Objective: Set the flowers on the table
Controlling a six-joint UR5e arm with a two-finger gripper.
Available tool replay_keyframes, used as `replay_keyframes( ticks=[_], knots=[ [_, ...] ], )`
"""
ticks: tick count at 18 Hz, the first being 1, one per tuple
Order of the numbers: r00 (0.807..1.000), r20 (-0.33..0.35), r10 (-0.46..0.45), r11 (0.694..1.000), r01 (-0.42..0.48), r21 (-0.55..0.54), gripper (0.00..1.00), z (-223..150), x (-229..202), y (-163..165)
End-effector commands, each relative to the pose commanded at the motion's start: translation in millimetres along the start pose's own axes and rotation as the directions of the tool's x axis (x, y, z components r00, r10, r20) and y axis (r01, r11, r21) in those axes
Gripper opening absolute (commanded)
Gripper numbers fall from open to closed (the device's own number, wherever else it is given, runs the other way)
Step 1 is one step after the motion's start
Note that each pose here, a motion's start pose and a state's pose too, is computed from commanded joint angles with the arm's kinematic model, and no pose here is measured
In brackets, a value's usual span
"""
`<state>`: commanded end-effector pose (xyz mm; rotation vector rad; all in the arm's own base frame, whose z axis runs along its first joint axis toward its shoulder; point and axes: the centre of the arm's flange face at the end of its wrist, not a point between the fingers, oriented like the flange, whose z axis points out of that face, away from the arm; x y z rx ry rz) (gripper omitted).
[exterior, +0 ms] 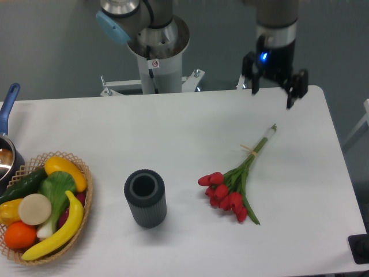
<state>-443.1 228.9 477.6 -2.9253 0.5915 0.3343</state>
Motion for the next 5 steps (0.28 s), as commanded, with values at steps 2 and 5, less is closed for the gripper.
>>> replay_keyframes(
  ticks=[2, 5],
  knots=[
    [0.999, -0.008, 0.045, 0.999, -0.045, 0.000, 1.00, -4.7, 4.3, 13.7],
    [0.999, -0.013, 0.045, 0.999, -0.044, 0.014, 1.00, -9.0, 7.0, 24.7]
  ],
)
